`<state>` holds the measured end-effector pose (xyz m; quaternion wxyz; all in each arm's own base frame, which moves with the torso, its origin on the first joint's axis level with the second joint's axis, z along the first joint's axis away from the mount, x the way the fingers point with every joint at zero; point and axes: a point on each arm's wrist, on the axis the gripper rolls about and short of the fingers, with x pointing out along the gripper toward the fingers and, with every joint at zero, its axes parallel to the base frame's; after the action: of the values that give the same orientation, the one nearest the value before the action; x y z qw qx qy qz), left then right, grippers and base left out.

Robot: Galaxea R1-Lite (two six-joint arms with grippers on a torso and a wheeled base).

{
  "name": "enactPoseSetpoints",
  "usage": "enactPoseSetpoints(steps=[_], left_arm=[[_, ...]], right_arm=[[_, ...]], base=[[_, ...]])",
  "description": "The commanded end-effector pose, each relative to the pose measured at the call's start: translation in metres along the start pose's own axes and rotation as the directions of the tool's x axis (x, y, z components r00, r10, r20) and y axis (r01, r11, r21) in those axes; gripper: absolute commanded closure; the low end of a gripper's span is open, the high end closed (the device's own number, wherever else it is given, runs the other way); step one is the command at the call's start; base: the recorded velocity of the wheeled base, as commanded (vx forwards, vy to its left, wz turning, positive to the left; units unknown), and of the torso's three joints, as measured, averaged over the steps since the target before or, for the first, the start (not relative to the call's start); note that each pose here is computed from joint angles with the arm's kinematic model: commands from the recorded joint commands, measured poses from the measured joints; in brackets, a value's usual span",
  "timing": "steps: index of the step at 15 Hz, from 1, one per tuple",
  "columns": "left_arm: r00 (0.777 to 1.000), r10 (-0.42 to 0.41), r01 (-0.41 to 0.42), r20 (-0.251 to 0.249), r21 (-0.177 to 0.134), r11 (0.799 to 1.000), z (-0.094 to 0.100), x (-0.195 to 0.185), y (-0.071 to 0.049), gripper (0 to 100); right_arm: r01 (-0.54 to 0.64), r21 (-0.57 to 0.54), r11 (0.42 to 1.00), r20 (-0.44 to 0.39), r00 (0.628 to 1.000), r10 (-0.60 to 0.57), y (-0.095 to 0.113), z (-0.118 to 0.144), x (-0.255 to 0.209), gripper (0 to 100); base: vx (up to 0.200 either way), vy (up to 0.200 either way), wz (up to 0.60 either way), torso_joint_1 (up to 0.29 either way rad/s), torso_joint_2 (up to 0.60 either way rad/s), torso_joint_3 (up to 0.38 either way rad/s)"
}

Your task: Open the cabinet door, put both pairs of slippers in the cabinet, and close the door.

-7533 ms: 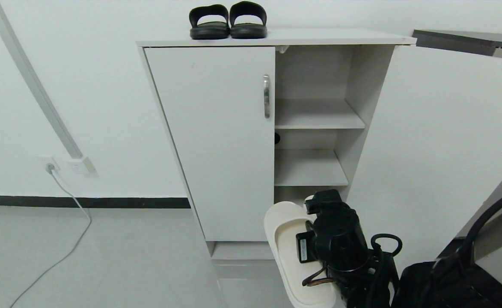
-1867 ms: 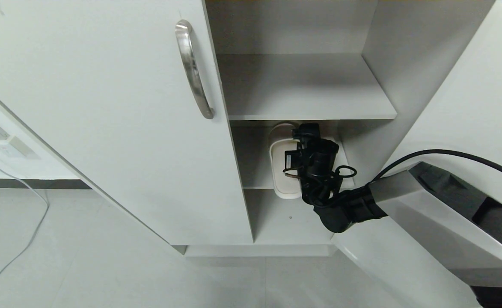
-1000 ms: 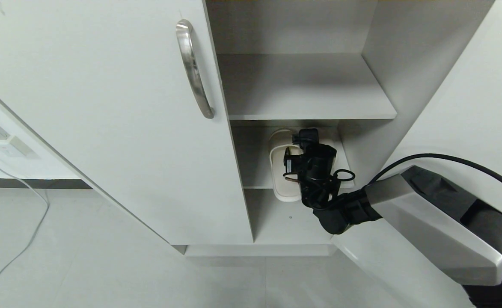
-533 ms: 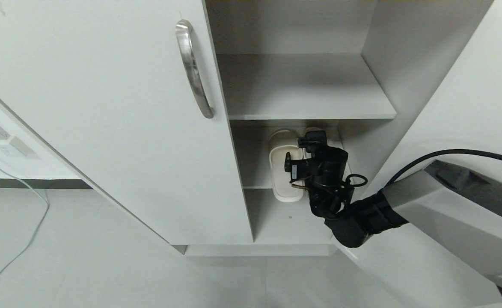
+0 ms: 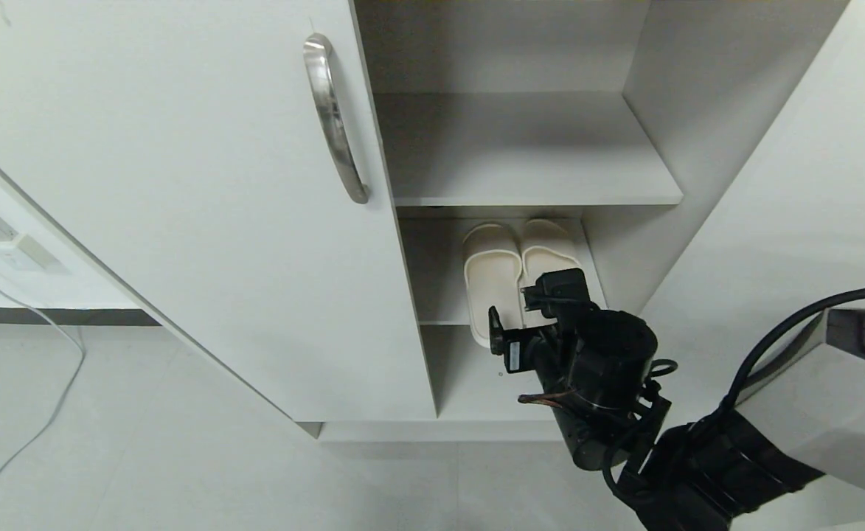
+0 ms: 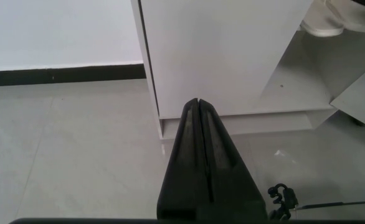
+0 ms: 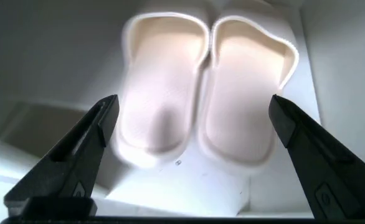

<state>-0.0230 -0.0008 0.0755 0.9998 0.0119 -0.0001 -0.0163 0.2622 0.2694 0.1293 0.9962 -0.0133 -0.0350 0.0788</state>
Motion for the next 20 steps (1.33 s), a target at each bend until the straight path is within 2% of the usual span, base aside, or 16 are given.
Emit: enactPoseSetpoints(steps=[1, 6, 20], left_arm=[[1.0, 0.0, 0.0, 0.0, -0.001, 1.0, 0.0, 0.0, 0.0, 100], [1.0, 0.0, 0.0, -0.001, -0.002, 1.0, 0.0, 0.0, 0.0, 100], [1.0, 0.0, 0.0, -0.001, -0.002, 1.0, 0.0, 0.0, 0.0, 100]], right_arm=[[-0.021, 0.009, 1.0, 0.011, 1.0, 0.021, -0.001, 0.011, -0.013, 0], [-0.027, -0.004, 1.0, -0.007, 1.0, 0.027, -0.001, 0.005, -0.017, 0], [-0.042, -0.022, 0.999, -0.032, 0.999, 0.041, 0.001, -0.003, -0.021, 0]], base=[[-0.2, 0.0, 0.0, -0.002, 0.01, 0.002], [-0.2, 0.0, 0.0, -0.001, 0.0, 0.003], [0.0, 0.0, 0.0, 0.0, 0.0, 0.0]])
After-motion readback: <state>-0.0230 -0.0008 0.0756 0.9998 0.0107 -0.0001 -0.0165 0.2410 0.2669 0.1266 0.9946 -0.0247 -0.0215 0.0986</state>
